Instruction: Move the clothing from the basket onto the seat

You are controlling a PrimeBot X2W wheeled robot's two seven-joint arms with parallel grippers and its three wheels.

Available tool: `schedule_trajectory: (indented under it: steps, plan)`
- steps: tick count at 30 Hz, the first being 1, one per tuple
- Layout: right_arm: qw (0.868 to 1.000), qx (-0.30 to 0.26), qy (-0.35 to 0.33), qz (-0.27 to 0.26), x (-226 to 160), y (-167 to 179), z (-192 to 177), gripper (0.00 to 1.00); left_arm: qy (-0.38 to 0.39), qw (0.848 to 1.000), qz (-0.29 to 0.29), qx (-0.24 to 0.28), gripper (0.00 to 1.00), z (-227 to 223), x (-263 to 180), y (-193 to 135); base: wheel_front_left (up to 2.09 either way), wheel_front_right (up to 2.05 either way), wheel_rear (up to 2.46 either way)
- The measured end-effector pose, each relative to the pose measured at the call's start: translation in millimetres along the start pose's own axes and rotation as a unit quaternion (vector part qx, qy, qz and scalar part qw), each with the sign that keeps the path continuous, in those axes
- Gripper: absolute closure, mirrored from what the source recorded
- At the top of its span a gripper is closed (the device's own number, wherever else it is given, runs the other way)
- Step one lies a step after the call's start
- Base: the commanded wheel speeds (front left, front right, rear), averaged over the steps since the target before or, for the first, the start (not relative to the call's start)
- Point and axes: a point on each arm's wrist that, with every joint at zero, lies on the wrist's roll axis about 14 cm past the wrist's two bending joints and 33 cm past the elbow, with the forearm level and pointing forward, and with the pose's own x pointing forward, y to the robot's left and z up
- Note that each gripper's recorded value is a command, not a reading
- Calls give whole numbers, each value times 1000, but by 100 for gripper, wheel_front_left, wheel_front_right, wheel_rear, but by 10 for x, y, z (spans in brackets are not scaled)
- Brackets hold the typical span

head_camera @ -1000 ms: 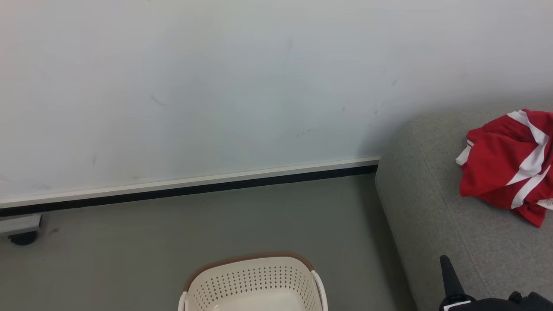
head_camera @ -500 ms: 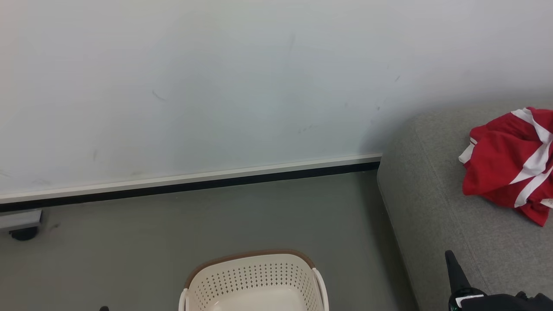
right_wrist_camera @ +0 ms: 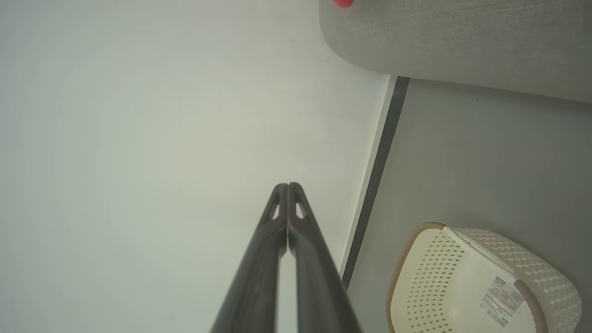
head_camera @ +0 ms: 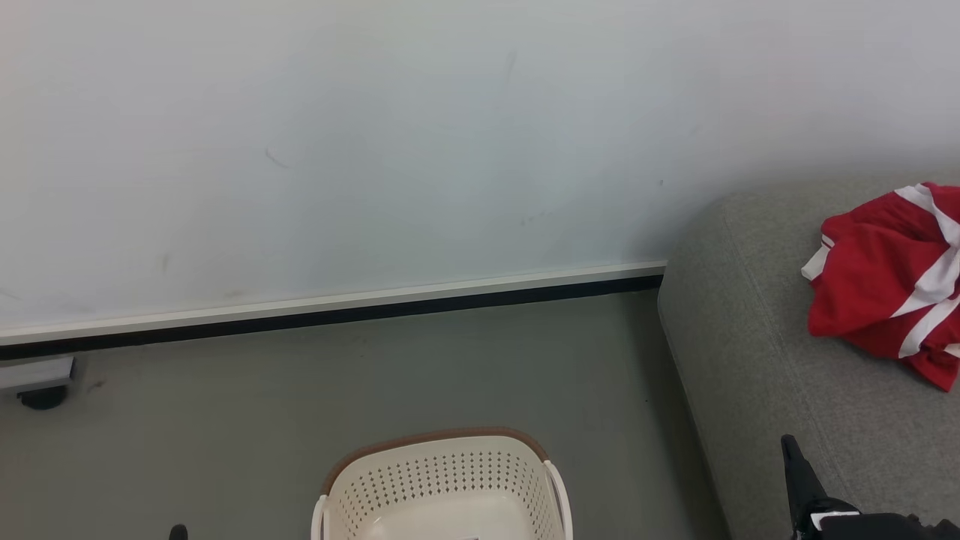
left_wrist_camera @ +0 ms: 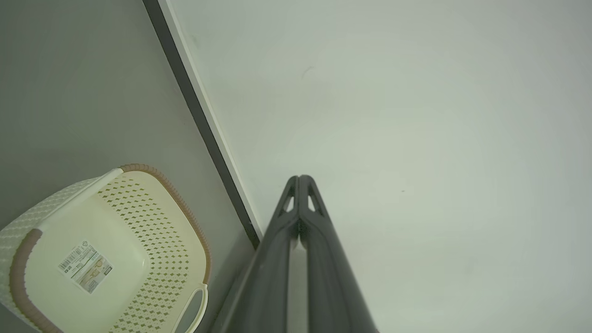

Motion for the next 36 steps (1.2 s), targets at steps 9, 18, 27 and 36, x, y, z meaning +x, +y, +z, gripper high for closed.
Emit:
schedule_trajectory:
  steps: [9, 18, 27, 36]
  plan:
    - [999, 45, -5, 5, 50, 28, 44, 100, 1, 999, -1, -40, 100, 6, 17, 11, 0, 0, 0]
    - [997, 80, -6, 5, 67, 14, 70, 100, 2, 997, -5, -73, 100, 16, 52, -3, 0, 0, 0]
    - [993, 114, -8, 7, 85, 5, 93, 100, 3, 995, -8, -104, 100, 26, 76, -9, 0, 0, 0]
    - [992, 126, -9, 9, 96, 9, 103, 100, 1, 993, -13, -118, 100, 37, 97, -29, 0, 0, 0]
